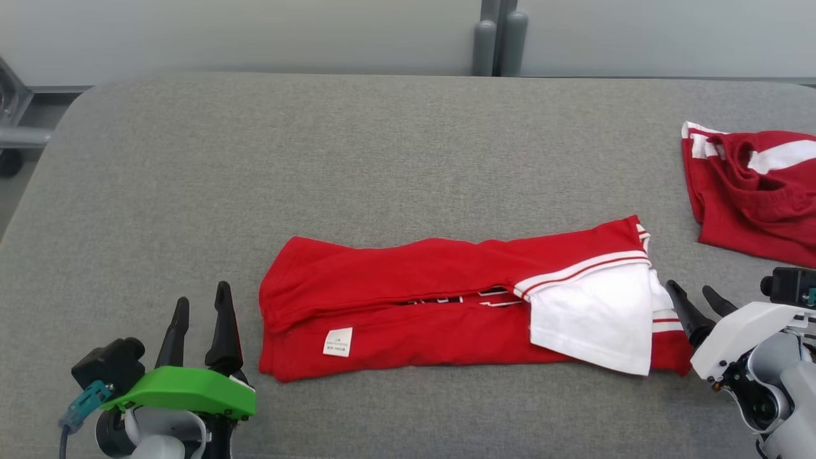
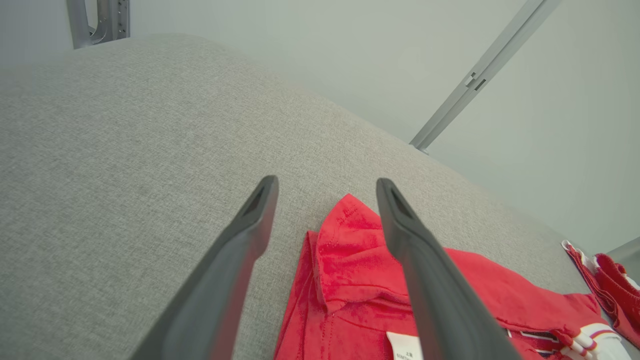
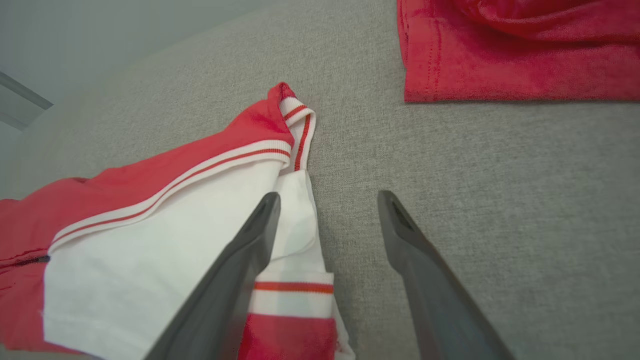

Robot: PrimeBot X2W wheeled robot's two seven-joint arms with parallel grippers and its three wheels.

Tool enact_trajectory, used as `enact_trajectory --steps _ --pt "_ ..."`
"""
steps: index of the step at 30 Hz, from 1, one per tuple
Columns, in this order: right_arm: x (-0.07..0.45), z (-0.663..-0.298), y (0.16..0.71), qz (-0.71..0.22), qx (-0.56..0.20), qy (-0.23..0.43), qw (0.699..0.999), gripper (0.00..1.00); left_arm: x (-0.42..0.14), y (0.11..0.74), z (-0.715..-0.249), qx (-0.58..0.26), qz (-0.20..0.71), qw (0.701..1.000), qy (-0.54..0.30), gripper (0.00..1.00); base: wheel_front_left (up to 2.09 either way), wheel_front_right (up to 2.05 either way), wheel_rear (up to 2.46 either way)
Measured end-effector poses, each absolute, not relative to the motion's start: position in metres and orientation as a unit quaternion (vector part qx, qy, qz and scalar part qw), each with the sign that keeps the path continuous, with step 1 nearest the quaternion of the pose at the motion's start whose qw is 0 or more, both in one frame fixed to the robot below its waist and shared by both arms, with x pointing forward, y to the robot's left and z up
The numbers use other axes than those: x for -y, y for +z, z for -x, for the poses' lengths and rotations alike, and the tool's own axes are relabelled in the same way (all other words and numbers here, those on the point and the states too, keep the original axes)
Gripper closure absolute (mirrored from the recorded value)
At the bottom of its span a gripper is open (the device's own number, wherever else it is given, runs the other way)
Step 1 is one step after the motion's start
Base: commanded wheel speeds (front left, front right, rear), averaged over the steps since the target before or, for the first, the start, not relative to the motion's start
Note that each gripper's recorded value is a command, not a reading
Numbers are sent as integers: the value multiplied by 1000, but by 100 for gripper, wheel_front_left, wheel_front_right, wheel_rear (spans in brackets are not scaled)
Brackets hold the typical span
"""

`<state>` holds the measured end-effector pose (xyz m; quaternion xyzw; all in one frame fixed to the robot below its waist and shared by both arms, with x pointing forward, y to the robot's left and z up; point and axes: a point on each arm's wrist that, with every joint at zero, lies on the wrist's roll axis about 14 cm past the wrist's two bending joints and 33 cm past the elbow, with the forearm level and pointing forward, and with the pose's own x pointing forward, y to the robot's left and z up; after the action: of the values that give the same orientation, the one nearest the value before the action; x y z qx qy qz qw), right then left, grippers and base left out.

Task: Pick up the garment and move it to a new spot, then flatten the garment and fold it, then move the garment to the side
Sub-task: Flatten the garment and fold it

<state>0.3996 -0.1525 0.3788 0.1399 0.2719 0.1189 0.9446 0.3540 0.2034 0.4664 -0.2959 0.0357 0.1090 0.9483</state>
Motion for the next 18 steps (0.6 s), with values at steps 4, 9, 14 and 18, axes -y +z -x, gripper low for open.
enact_trajectory --steps 4,9,14,18 --pt "141 -409 377 -145 -289 130 937 0 -214 469 -347 -26 297 946 128 0 0 0 0" --pt "128 -414 369 -143 -322 147 924 0 -229 473 -339 -14 293 944 149 0 0 0 0" --pt "125 -411 357 -143 -356 149 911 0 -234 470 -334 -15 291 943 160 0 0 0 0" --pt "127 -410 352 -147 -373 143 905 0 -234 470 -333 -15 289 943 161 0 0 0 0"
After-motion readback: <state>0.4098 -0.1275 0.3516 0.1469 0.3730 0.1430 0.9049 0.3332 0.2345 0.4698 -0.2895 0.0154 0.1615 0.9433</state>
